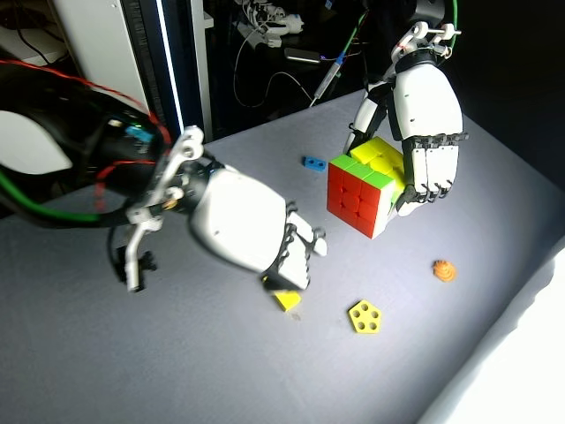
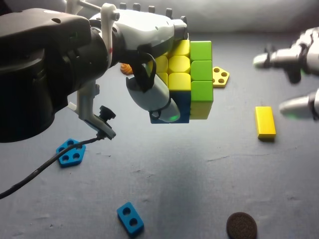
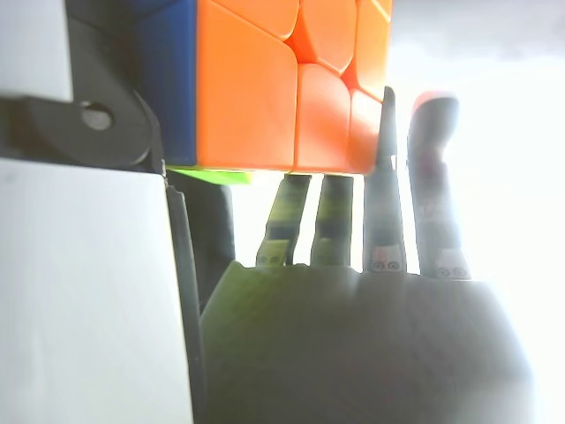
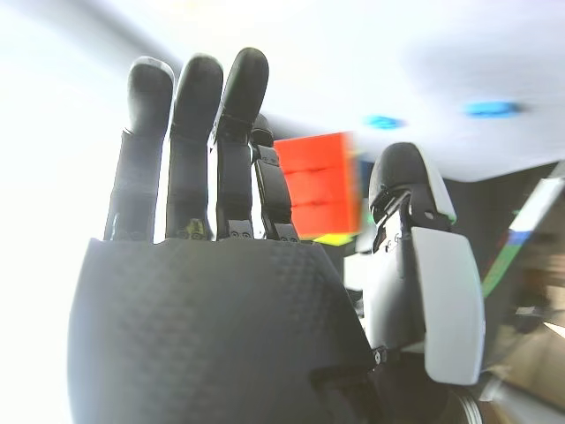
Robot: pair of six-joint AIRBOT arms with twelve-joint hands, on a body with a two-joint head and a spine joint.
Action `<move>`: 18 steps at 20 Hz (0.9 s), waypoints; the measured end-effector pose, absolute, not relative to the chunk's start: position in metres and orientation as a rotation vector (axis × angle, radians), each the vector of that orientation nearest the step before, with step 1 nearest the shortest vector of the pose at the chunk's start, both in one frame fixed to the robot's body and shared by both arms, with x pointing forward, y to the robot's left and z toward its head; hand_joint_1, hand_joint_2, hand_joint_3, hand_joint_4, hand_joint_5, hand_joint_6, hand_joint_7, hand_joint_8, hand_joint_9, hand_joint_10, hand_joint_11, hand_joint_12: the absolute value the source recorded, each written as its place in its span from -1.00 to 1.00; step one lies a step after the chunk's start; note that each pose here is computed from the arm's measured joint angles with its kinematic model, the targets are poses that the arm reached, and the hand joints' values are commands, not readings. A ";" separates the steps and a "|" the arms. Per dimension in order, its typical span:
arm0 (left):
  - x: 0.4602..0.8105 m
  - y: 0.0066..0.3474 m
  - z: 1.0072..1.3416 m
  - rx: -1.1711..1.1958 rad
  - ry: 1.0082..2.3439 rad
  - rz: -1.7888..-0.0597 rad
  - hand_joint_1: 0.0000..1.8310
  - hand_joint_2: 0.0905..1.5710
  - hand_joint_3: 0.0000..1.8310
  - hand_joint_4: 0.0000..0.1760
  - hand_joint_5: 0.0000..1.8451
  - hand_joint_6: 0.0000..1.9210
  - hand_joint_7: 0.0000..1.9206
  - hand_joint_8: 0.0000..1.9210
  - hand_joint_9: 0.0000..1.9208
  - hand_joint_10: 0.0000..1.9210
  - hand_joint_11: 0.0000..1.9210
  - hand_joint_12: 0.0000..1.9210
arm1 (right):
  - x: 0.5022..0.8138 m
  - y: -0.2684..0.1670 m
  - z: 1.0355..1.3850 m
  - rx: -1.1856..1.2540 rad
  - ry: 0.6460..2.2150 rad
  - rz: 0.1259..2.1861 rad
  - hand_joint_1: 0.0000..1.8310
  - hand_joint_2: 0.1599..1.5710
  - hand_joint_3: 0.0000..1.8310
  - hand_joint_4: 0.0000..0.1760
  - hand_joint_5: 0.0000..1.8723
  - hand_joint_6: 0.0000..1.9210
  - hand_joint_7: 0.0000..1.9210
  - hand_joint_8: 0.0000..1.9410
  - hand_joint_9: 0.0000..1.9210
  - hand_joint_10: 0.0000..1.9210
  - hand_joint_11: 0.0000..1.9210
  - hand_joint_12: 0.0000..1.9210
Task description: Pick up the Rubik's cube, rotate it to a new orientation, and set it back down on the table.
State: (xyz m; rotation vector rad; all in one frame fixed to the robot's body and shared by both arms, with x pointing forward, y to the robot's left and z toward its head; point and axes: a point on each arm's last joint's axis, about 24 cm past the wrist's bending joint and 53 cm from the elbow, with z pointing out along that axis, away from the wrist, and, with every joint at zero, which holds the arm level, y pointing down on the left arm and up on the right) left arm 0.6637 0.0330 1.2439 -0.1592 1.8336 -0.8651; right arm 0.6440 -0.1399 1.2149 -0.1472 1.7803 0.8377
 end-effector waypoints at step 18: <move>0.651 0.022 1.162 -0.062 1.944 -0.835 0.12 0.78 -1.00 -1.00 -0.46 0.73 -0.50 0.95 -0.65 1.00 -0.59 1.00 | 0.636 -0.121 1.228 -0.192 1.720 0.892 -0.83 0.54 -1.00 -1.00 -0.90 -1.00 -0.57 0.22 -0.65 0.76 -0.73 1.00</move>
